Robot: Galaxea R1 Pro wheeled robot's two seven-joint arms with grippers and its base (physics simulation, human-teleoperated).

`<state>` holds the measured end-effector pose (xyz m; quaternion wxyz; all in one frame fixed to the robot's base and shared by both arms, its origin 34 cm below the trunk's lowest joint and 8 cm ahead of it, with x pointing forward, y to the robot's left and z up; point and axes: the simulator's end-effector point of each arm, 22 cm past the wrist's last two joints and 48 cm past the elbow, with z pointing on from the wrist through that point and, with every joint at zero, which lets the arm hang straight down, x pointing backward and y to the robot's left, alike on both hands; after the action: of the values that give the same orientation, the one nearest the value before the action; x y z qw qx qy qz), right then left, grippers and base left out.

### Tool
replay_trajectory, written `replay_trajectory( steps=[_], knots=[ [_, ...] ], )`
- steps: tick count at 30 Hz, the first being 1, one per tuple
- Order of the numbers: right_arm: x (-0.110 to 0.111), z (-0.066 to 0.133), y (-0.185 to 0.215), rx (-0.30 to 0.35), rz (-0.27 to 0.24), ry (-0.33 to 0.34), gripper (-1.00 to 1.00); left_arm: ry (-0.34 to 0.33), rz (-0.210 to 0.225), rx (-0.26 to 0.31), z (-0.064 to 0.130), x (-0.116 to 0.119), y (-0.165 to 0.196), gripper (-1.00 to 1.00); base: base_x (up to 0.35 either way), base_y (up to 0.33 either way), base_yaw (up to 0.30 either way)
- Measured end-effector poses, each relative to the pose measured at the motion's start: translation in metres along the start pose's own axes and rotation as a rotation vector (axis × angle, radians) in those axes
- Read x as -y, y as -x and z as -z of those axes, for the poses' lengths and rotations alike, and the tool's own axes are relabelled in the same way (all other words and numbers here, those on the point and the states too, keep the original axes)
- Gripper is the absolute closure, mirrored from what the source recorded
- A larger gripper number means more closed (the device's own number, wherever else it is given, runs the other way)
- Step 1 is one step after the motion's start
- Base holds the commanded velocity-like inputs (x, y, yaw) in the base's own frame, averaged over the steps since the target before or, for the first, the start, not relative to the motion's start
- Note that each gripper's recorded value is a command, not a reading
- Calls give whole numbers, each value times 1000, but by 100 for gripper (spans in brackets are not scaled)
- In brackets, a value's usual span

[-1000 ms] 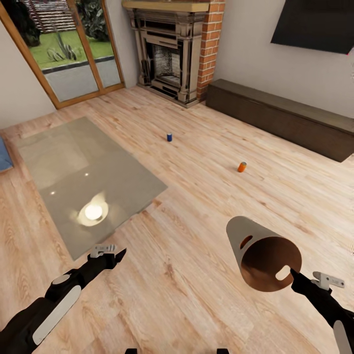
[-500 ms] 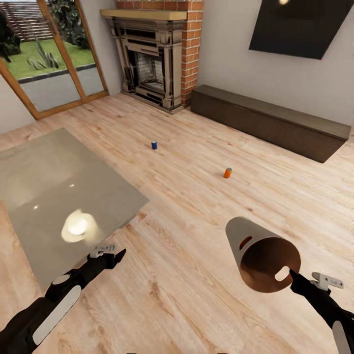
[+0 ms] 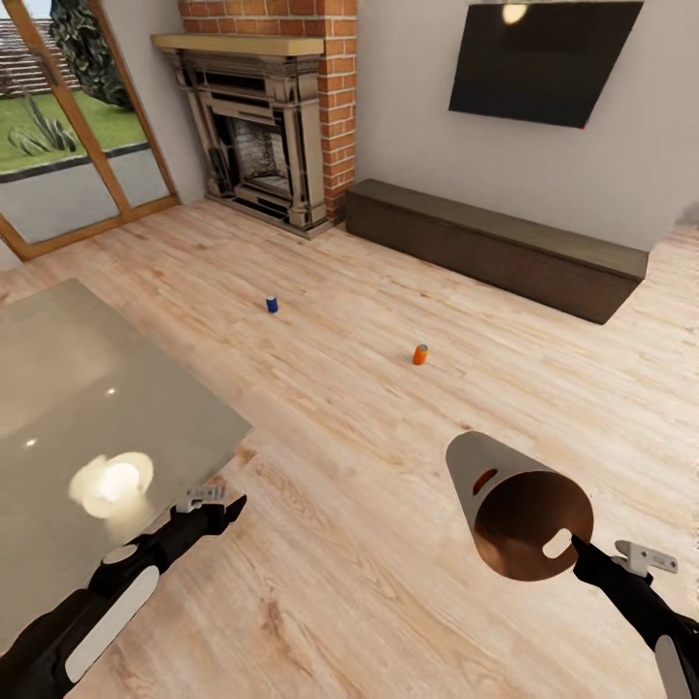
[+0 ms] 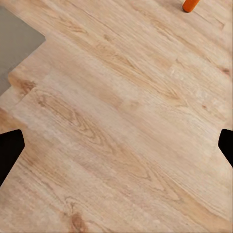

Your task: Put the three can of soda from the living room inside the tash can in the kitchen.

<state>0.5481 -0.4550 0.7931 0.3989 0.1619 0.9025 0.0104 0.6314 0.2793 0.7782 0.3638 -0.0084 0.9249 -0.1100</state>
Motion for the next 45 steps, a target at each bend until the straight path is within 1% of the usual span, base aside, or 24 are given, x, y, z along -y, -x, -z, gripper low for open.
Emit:
replay_trajectory(
  steps=[7,13,17,20,35,40,45],
  knots=[
    [-1,1,4,8,-1,1,100,7,-1,0,1,-3,0,-100,275,-201,-144],
    [-2,3,8,18,-3,5,100,5,-2,8,3,-2,4,-100,275,-195,-41],
    [-4,4,16,49,2,10,100,4,-2,15,5,-1,7,-100,169,-118,-5],
    [-4,5,19,63,6,13,100,3,-3,20,6,-1,10,-100,64,-45,-2],
    [-7,8,25,82,2,20,100,1,-6,45,11,1,22,-100,7,-5,0],
    [-8,9,28,89,0,22,100,1,-9,76,14,2,31,-100,0,0,-23],
    [-8,10,32,97,-2,23,100,0,-11,88,16,3,36,-100,0,0,-83]
  ],
)
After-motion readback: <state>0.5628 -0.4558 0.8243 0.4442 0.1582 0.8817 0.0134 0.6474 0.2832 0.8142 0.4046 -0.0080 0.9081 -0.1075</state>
